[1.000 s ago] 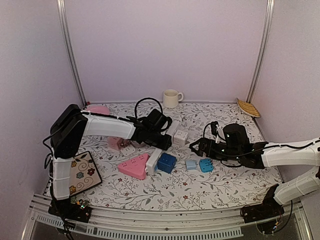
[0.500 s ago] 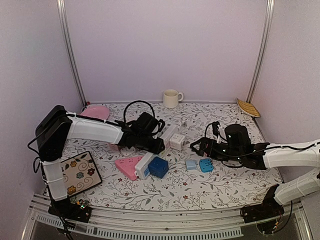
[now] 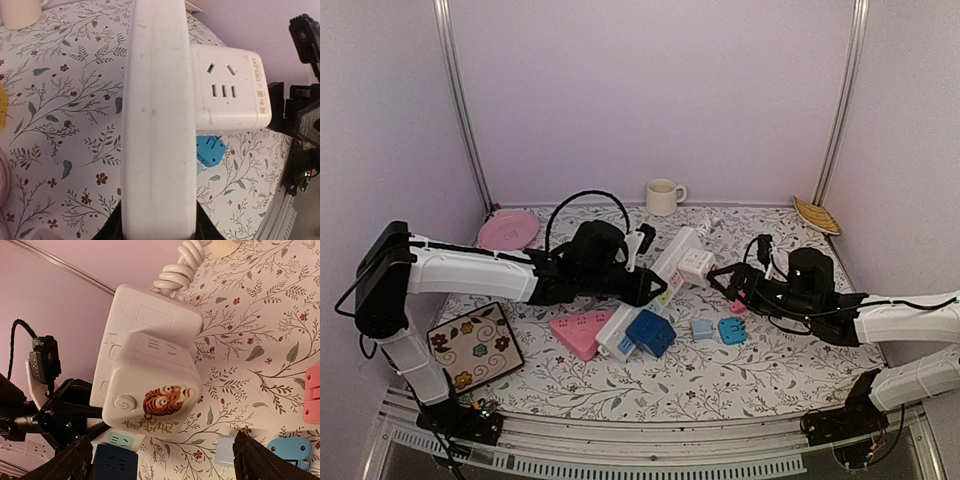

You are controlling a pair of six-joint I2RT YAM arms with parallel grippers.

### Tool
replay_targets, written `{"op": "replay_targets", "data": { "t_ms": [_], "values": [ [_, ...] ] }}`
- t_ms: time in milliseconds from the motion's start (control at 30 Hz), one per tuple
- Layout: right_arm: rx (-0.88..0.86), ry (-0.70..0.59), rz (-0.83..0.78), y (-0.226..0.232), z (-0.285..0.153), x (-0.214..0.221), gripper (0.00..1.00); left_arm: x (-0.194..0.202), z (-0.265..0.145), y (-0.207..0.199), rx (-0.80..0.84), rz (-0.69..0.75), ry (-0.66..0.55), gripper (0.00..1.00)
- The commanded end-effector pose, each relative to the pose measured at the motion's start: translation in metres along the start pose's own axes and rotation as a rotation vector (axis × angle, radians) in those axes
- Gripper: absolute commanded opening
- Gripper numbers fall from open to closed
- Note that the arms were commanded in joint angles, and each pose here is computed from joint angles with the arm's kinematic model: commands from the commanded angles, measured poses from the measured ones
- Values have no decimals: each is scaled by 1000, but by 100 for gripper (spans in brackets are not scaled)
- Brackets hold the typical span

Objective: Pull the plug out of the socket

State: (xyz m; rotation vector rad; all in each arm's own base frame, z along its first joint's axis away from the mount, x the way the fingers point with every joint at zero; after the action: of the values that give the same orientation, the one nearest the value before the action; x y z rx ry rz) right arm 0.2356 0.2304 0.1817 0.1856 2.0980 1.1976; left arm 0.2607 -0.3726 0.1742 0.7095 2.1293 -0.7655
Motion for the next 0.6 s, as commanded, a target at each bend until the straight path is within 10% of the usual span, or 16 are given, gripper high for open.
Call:
{"op": "replay_targets", "data": {
  "t_ms": [0,300,567],
  "values": [
    [-130,-31,42,15,-6,-5,99,-50,-25,-50,159,59,-224,6],
    [-136,-62,107,6,-11,-4,97,-50,-28,-80,172,148,-258,6],
    [-139,-70,130,4,-15,-3,73,-47,-25,-76,80,142,-251,3]
  ]
}}
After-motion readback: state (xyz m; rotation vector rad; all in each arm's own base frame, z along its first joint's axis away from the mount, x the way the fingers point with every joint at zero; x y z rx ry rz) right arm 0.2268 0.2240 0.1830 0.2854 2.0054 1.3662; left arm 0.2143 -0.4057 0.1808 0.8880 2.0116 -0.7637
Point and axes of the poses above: each gripper's point midway between its finger pads, its own z axis out along the fingers, its own y axis along the line the jaws close on, x = y × z, the point moved 5 cm from there along -z, back along the fingers, and after that the axes turned 6 degrees about z, right-handed, at the moved point
